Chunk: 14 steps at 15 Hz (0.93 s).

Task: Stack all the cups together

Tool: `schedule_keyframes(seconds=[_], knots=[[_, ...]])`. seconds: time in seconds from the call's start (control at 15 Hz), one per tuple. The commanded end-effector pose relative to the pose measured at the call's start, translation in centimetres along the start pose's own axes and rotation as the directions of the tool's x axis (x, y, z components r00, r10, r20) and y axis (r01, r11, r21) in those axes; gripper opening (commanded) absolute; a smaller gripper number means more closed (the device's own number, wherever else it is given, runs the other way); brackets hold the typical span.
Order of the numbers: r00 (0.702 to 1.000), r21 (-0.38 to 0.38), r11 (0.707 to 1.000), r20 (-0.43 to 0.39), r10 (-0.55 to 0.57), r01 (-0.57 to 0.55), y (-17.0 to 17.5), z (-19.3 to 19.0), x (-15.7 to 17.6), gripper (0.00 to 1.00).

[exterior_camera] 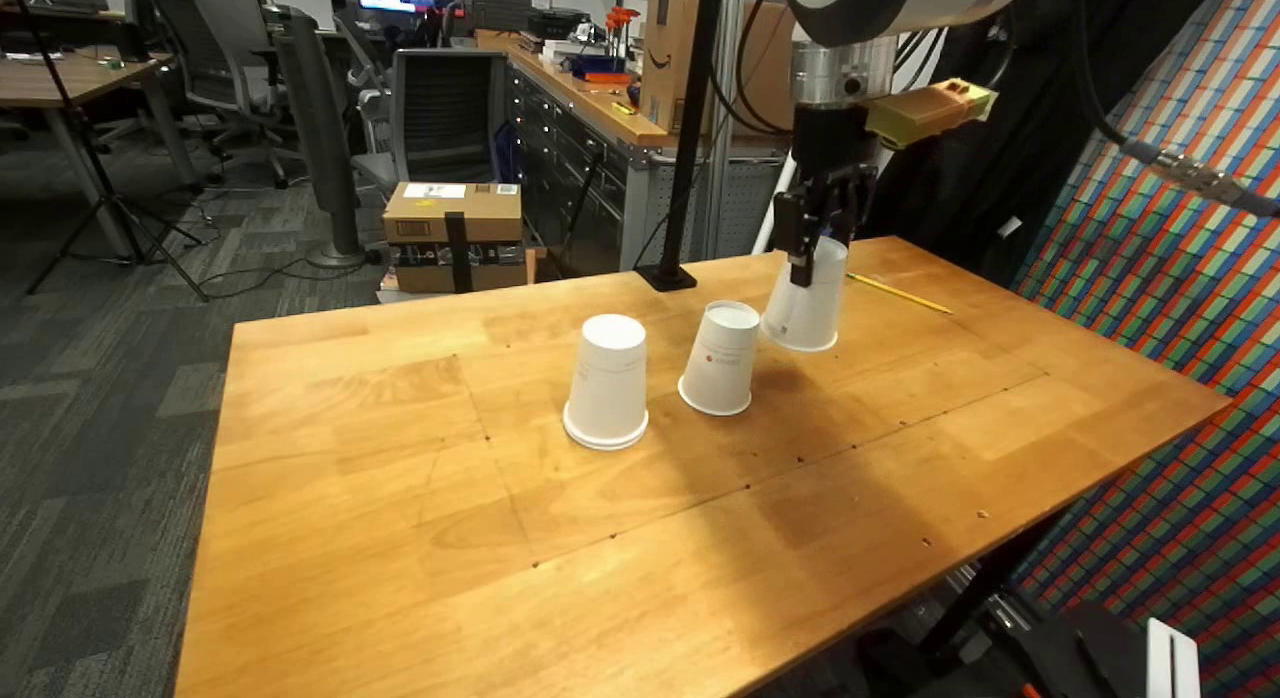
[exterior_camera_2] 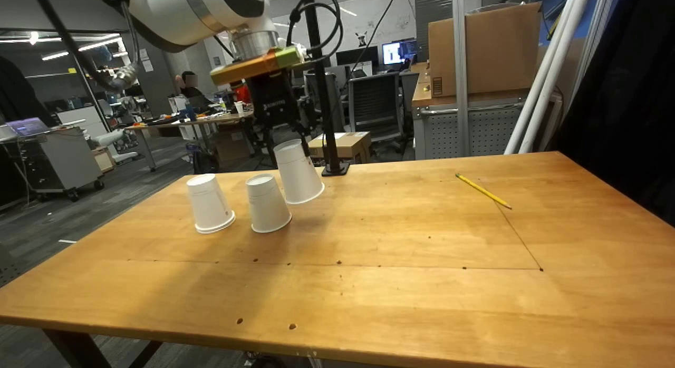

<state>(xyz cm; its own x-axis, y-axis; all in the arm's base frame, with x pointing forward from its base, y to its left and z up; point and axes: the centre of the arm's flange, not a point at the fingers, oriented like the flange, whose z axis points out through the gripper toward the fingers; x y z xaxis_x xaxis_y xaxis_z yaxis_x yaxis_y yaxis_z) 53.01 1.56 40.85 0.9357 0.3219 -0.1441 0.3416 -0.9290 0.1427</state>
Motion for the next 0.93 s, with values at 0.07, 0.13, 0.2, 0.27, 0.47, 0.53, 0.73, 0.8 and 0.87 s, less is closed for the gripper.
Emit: schedule_keyframes(seconds=[0.07,0.13,0.2,0.27,0.47,0.53,0.73,0.8,0.87], knots=[[1.000,-0.092,0.995,-0.002,-0.023,0.023,-1.7,-5.4,-0.3,0.38],[1.000,-0.107,0.994,-0.005,-0.030,0.029,-2.3,-6.2,-0.2,0.38],[0.999,-0.120,0.992,-0.010,-0.039,0.037,-2.9,-7.1,0.0,0.38],[0.999,-0.127,0.991,-0.016,-0.046,0.044,-3.5,-7.9,0.2,0.38],[0.997,-0.128,0.990,-0.038,-0.060,0.055,-5.2,-9.4,1.0,0.38],[0.997,-0.121,0.991,-0.047,-0.059,0.052,-5.7,-9.7,1.3,0.38],[0.997,-0.104,0.994,-0.060,-0.047,0.041,-6.6,-10.1,1.9,0.38],[0.997,-0.095,0.995,-0.061,-0.041,0.035,-6.8,-10.1,2.1,0.38],[0.998,-0.073,0.997,-0.062,-0.032,0.028,-7.0,-9.9,2.2,0.38]])
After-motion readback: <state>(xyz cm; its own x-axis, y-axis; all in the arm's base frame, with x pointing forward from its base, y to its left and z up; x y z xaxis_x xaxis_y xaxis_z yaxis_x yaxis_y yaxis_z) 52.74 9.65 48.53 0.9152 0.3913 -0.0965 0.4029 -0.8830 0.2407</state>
